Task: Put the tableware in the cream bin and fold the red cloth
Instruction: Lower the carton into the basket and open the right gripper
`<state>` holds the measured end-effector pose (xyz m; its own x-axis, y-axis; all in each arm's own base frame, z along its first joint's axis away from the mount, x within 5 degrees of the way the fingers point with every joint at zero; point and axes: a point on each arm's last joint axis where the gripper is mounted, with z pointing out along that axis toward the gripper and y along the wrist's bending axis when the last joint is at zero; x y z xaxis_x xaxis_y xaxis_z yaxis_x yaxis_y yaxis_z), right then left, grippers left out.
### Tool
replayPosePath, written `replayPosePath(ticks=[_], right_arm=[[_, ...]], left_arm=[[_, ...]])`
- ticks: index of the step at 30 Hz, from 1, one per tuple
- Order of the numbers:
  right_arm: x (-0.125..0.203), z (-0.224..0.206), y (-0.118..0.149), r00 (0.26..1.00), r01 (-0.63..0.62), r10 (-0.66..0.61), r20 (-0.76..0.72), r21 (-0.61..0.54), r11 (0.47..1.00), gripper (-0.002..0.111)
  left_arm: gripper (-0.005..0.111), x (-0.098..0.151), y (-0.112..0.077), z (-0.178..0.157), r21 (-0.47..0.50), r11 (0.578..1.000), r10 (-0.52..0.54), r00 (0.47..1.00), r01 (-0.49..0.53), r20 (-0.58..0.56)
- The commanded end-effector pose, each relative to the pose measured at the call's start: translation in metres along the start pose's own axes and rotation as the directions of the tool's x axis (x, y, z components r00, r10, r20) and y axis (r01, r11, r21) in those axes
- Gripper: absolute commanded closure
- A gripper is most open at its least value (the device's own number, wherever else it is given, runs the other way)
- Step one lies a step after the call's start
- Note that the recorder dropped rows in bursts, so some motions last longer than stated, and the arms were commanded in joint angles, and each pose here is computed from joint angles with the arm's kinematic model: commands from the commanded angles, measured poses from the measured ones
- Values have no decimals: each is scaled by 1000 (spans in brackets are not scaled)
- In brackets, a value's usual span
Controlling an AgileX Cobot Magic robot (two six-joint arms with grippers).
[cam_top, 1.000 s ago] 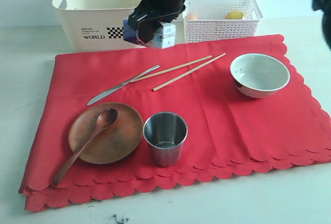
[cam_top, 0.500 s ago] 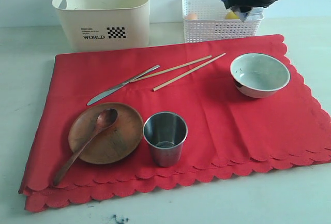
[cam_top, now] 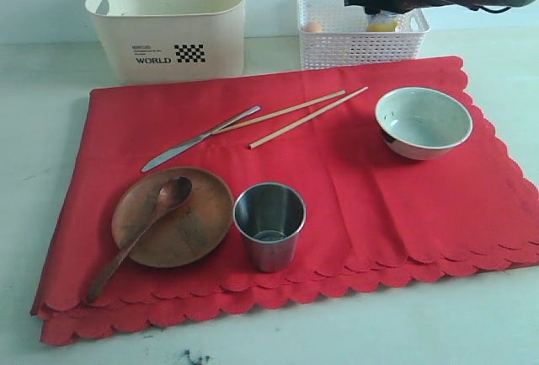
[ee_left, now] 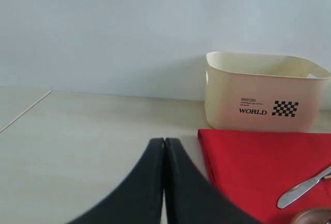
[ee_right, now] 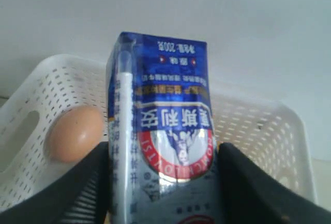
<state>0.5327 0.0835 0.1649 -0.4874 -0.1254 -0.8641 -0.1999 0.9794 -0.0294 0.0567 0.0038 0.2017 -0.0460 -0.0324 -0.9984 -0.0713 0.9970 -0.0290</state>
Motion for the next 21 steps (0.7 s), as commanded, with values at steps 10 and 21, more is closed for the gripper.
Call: replayPosePath(ticks=[10, 21], right_arm=[[-12, 6, 24, 997, 26, -24, 74, -22, 999, 41], [-16, -3, 26, 1000, -8, 9, 10, -58, 998, 12]], left_arm=[[104, 0, 0, 0, 7, 1000, 4, 1000, -4, 7], [104, 0, 0, 0, 7, 1000, 4, 1000, -4, 7]])
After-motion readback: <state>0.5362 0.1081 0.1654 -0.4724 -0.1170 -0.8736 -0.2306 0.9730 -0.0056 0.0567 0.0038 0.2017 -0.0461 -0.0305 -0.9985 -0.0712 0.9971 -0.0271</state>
